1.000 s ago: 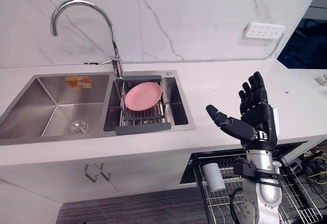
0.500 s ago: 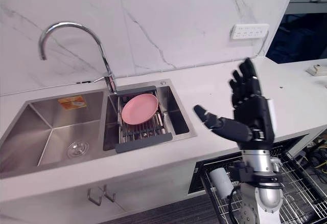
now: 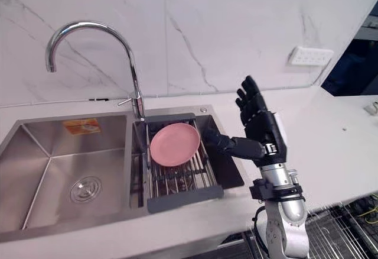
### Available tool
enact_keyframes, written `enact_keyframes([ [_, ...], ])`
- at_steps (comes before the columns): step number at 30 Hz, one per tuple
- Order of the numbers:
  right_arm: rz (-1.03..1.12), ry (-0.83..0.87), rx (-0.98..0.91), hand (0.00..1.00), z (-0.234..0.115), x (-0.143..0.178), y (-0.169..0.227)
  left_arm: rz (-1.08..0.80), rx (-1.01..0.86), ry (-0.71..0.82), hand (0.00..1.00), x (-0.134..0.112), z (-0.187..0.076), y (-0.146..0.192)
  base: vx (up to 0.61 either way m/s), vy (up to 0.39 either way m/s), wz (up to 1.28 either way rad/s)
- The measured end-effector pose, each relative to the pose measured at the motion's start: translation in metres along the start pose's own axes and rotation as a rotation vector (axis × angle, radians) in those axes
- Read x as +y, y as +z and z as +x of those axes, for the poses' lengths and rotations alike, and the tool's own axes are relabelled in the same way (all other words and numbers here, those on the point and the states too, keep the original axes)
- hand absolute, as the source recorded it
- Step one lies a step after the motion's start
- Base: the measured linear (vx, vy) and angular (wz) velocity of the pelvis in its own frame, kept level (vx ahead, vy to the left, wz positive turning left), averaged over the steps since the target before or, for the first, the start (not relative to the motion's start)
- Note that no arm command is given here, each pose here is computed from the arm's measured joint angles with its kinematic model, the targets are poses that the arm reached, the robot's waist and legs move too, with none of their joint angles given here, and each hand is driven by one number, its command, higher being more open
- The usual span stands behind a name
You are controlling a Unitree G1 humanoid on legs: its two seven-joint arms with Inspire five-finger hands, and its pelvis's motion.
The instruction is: Walk over to the sink, pick up the cup, carry it to the dishwasher, place the cup inside the dishwasher, then close the dishwasher door
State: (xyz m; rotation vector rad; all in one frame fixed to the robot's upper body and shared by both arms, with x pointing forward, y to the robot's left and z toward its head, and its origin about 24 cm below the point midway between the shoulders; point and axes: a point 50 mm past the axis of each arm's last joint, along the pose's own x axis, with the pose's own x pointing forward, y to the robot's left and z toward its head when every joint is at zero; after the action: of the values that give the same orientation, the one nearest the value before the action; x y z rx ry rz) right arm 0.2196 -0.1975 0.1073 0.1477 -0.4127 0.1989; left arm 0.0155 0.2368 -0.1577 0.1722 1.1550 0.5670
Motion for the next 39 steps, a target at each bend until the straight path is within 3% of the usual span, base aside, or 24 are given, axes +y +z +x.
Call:
enact_keyframes([
  [1, -0.002, 0.0, 0.004, 1.0, 0.0, -0.001, -0.001, -0.013, 0.017, 0.018, 1.0, 0.005, 0.0, -0.004, 0.24, -0.096, 0.17],
  [2, -0.026, -0.073, -0.056, 1.0, 0.011, -0.013, 0.008, -0.03, -0.039, -0.022, 1.0, -0.008, 0.002, 0.013, 0.19, -0.074, 0.14],
  [7, -0.026, -0.074, -0.056, 1.0, 0.011, -0.013, 0.008, -0.034, -0.037, -0.025, 1.0, -0.008, 0.002, 0.013, 0.0, 0.0, 0.0],
  [15, -0.067, -0.05, -0.066, 1.0, 0.012, -0.008, 0.016, -0.13, 0.078, -0.175, 1.0, -0.009, 0.008, 0.014, 0.0, 0.0, 0.0],
  [20, -0.681, 0.229, -0.091, 1.0, 0.024, 0.015, 0.056, -0.106, 0.165, -0.272, 1.0, -0.004, 0.013, 0.015, -0.03, 0.01, 0.0],
  [25, -0.862, 0.382, -0.139, 1.0, 0.027, 0.037, 0.069, -0.107, 0.173, -0.274, 1.0, -0.002, 0.014, 0.015, -0.08, 0.003, 0.0],
  [30, -1.038, 0.546, -0.011, 1.0, 0.026, 0.047, 0.054, -0.102, 0.175, -0.275, 1.0, -0.001, 0.014, 0.017, -0.01, 0.004, 0.01],
  [39, -1.261, 0.661, 0.062, 1.0, 0.03, 0.059, 0.034, -0.105, 0.193, -0.286, 1.0, -0.002, 0.015, 0.018, 0.03, 0.02, 0.02],
])
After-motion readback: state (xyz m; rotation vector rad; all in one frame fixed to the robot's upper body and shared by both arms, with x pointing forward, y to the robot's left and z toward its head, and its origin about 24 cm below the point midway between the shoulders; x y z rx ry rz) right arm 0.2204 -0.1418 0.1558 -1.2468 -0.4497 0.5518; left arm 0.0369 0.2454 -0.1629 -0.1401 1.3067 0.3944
